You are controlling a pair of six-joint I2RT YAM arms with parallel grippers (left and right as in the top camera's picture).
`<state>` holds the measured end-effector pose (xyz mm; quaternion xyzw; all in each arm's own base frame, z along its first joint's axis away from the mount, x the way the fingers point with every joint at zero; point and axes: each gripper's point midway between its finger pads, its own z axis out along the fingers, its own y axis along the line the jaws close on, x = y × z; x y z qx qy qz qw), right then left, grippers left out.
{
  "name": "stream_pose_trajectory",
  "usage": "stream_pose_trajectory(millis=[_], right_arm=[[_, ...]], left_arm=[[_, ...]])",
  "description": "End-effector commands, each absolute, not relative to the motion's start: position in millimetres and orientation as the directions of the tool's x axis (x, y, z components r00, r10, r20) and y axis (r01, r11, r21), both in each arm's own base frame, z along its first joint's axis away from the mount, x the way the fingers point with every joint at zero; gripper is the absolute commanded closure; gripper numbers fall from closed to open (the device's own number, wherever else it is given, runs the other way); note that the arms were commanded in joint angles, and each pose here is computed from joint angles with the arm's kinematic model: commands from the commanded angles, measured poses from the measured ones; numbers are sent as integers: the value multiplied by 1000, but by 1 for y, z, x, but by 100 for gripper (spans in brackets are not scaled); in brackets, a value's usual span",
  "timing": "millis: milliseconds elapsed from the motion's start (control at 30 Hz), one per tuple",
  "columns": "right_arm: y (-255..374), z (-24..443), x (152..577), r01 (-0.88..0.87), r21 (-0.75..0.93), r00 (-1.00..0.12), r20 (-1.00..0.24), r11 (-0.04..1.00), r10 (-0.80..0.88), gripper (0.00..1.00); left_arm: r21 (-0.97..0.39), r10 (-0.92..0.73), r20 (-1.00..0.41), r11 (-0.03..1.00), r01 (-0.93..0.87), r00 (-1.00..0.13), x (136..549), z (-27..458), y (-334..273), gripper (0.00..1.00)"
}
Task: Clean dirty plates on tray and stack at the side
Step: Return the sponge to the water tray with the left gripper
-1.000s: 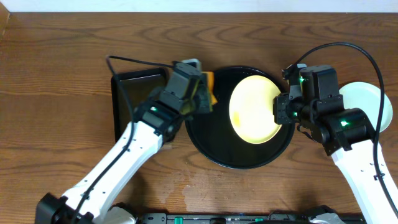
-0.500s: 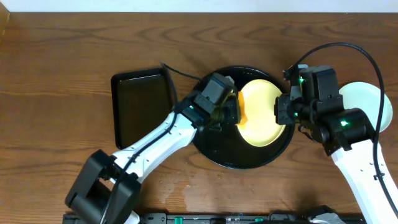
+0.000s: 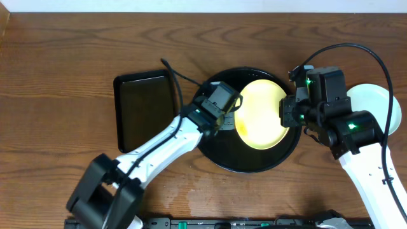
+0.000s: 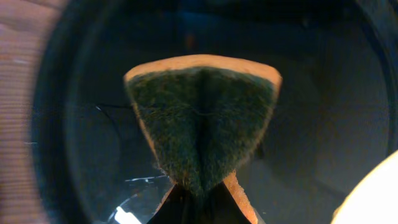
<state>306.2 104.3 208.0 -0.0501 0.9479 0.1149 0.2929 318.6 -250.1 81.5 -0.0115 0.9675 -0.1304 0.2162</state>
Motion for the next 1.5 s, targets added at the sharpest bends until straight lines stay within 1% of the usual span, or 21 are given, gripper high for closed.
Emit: stream_pose_trajectory(millis=[0,100,233,333,433,533,667,800,900,967,1200,1333,1467], right_arm=[[105,221,309,-179,167,-796,-604,970,-42,99],[102,221,310,-229,106,-778,-617,968,-117,99],[85,220,316,-192,-14,-765,-624,981,-158,99],[75,224,319,-148,-119,-746,-638,982,-190,99],[82,231,321,-160,-220,-708,-654,962,-267,99],[94,241,318,-200,-358,-651,-646,912,-397,99],[126,251,306,-307,-528,-540,-589,792,-602,99],[138,261,298,-286,-659,-478,-531,696,-699,99],[154,261,292,-335,-690,-427,-497,642,-756,99],[161,261,289,-344,-692,-411,-496,634,-765,99],[162,263,289,-336,-688,-408,-510,644,-757,99],[163,263,289,-332,-682,-411,-517,652,-751,99],[162,263,290,-317,-664,-423,-540,677,-728,99]], left_arm=[[-252,-138,-507,968,-7,-851,332,124,-218,93],[-266,-211,-523,961,-76,-826,334,149,-183,93],[-240,-286,-529,954,-182,-799,335,168,-123,93],[-175,-293,-511,956,-236,-808,333,164,-82,93],[-109,-285,-474,958,-266,-833,330,149,-53,92],[-105,-286,-423,958,-267,-860,329,130,-39,92],[-156,-266,-351,962,-224,-898,335,103,-39,93],[-153,-274,-311,960,-236,-910,339,86,-33,93],[-150,-270,-303,961,-234,-914,339,82,-31,93],[-146,-255,-307,965,-219,-917,339,82,-31,93],[-144,-247,-313,967,-211,-917,341,82,-31,92],[-140,-213,-354,975,-174,-911,349,83,-31,92],[-141,-214,-353,975,-174,-911,349,82,-32,92]])
